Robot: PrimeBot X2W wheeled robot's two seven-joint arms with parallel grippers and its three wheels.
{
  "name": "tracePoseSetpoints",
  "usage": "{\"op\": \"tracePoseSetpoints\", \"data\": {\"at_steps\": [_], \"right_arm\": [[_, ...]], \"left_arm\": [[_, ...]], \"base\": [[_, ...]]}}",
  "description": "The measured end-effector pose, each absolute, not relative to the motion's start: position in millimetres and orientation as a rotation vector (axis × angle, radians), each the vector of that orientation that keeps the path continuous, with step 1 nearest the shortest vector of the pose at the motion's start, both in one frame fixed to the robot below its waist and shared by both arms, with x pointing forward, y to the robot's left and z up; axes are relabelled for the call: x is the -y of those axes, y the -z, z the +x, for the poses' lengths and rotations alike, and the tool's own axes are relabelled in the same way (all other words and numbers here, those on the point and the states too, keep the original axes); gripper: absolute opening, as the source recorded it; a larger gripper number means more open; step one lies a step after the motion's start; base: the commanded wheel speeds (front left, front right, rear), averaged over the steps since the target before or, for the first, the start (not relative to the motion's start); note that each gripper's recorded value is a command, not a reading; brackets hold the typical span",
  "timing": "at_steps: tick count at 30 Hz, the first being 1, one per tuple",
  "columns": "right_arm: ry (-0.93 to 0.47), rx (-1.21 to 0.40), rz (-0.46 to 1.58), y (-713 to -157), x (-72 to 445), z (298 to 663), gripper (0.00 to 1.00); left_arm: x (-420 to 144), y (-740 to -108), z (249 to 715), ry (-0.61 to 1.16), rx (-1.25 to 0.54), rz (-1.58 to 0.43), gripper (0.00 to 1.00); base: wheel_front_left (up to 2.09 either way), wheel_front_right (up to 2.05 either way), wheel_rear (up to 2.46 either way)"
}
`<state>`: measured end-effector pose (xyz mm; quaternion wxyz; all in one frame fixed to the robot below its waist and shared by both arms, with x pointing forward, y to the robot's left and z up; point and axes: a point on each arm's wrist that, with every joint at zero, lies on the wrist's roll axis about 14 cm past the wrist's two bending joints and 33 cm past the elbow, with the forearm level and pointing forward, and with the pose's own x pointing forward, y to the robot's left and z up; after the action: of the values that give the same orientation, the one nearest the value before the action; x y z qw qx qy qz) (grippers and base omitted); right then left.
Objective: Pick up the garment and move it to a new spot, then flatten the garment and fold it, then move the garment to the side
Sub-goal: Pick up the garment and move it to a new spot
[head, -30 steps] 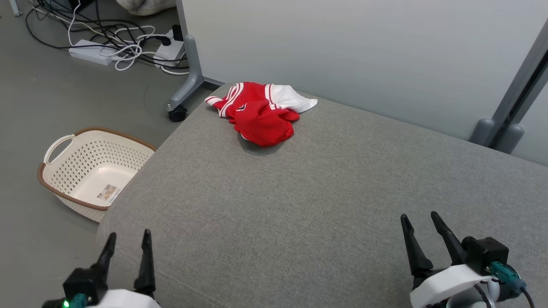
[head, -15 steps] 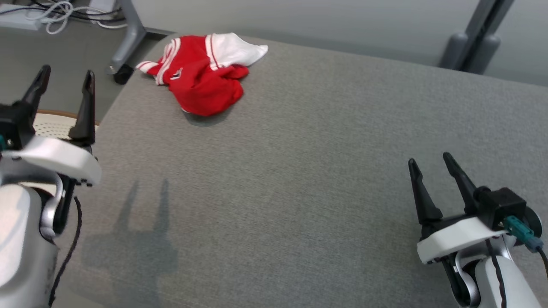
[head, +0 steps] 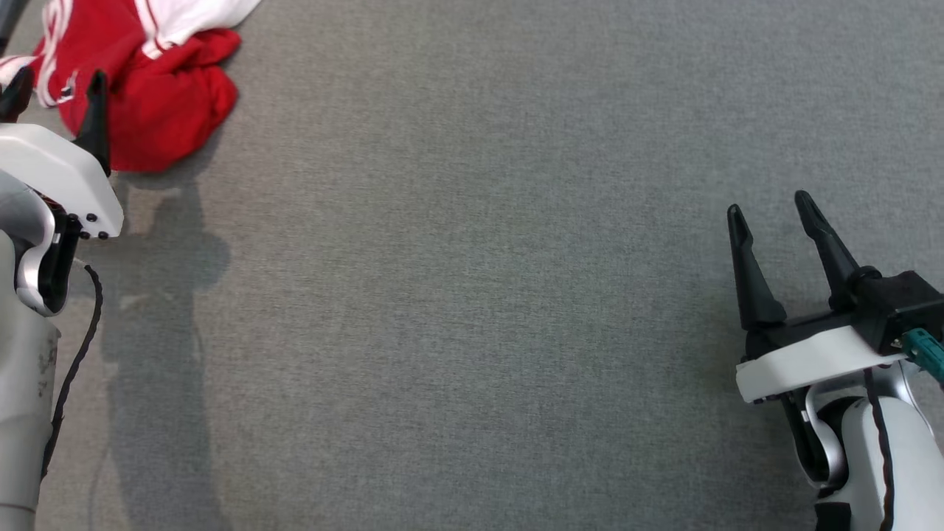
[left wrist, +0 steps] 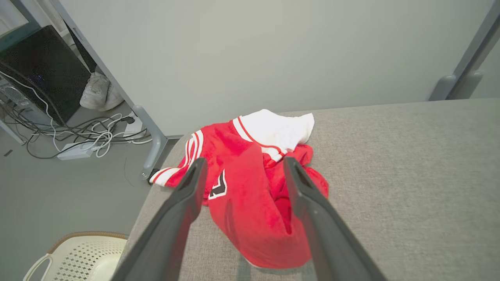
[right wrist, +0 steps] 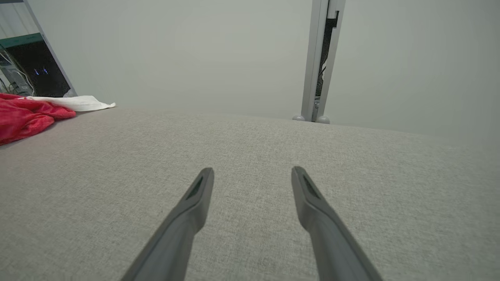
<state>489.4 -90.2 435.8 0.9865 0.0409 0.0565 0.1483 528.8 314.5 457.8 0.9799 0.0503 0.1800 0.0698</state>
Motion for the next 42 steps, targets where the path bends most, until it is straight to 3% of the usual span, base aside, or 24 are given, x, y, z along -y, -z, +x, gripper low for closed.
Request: {"op": "tracePoseSetpoints", "data": {"at_steps": [11,12,13,14,15,22,29,42], "right_arm": [[-0.258,-0.147,0.073,-419,107,494,1.00],[-0.261,-0.145,0.075,-420,105,494,1.00],[-0.265,-0.143,0.076,-420,104,494,1.00],[-0.268,-0.143,0.077,-421,103,493,1.00],[-0.270,-0.140,0.078,-422,102,493,1.00],[-0.273,-0.107,0.084,-436,101,489,1.00],[-0.256,-0.062,0.113,-460,107,470,1.00],[-0.146,0.021,0.146,-497,147,406,1.00]], "left_arm": [[-332,-382,524,-0.252,-0.602,0.094,1.00],[-335,-379,520,-0.269,-0.616,0.091,0.94],[-337,-377,517,-0.276,-0.629,0.088,0.46],[-338,-376,515,-0.280,-0.631,0.088,0.18],[-339,-377,513,-0.284,-0.631,0.086,0.00],[-341,-403,515,-0.268,-0.540,0.107,0.00],[-326,-477,531,-0.185,-0.361,0.170,0.00],[-175,-614,527,0.187,-0.063,0.200,0.00]], "base": [[0.00,0.00,0.00],[0.00,0.00,0.00],[0.00,0.00,0.00],[0.00,0.00,0.00],[0.00,0.00,0.00],[0.00,0.00,0.00],[0.00,0.00,0.00],[0.00,0.00,0.00]]}}
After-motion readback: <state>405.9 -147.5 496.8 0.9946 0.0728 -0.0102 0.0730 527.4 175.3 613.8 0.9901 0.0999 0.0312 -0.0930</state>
